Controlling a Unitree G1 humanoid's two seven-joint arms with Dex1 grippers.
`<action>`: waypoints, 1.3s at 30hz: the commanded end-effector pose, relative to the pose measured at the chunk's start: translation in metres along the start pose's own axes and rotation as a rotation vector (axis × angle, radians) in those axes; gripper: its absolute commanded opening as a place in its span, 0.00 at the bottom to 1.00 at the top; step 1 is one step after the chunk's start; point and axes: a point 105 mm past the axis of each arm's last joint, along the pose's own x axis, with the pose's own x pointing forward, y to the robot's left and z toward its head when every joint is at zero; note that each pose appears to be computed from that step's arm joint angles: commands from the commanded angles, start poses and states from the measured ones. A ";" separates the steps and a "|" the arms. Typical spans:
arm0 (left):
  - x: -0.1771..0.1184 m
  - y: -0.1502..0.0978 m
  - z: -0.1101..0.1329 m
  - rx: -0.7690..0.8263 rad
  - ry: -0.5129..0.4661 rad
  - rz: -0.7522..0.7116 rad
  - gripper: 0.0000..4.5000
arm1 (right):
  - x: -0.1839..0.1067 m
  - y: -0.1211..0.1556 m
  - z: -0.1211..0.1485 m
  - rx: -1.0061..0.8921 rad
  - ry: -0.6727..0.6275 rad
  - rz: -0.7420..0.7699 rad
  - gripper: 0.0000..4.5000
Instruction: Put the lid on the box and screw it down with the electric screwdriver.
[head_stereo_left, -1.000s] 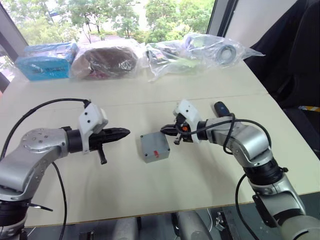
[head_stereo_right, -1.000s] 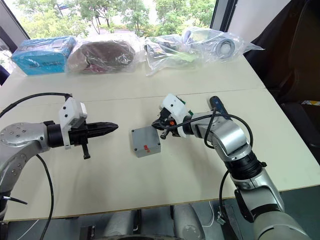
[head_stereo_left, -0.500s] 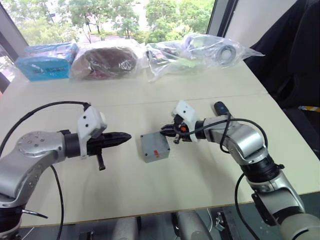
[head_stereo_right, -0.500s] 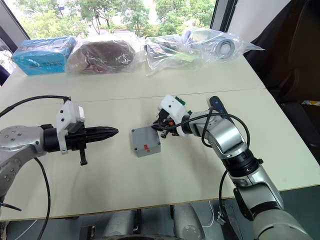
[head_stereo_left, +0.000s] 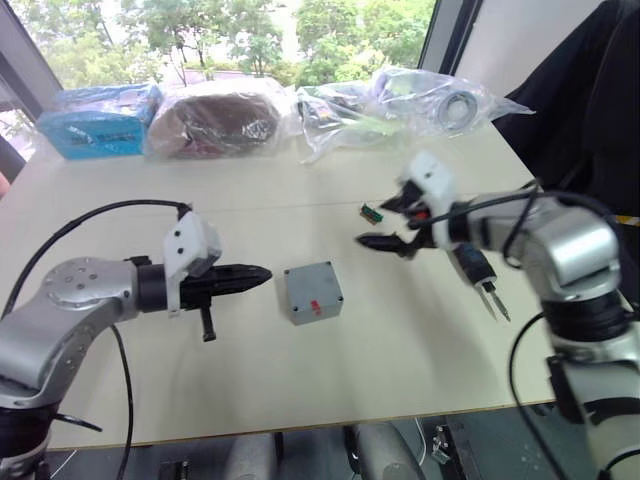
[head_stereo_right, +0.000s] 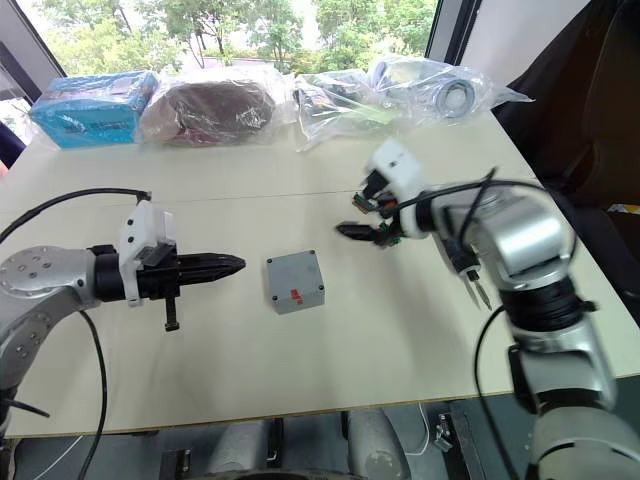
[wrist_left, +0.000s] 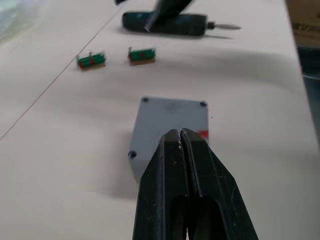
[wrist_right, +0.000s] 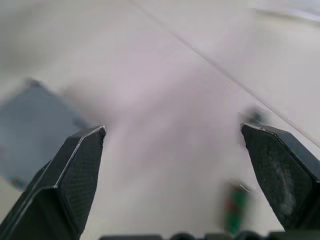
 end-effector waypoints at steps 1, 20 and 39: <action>0.009 -0.005 0.020 0.052 -0.087 -0.071 0.00 | -0.024 -0.038 -0.017 -0.010 0.152 -0.127 0.99; 0.034 -0.008 0.043 0.109 -0.219 -0.153 0.00 | -0.005 -0.089 -0.117 0.310 0.660 -0.143 0.99; 0.025 0.004 0.007 0.072 -0.070 -0.074 0.00 | -0.009 -0.098 -0.003 0.231 0.202 -0.161 0.41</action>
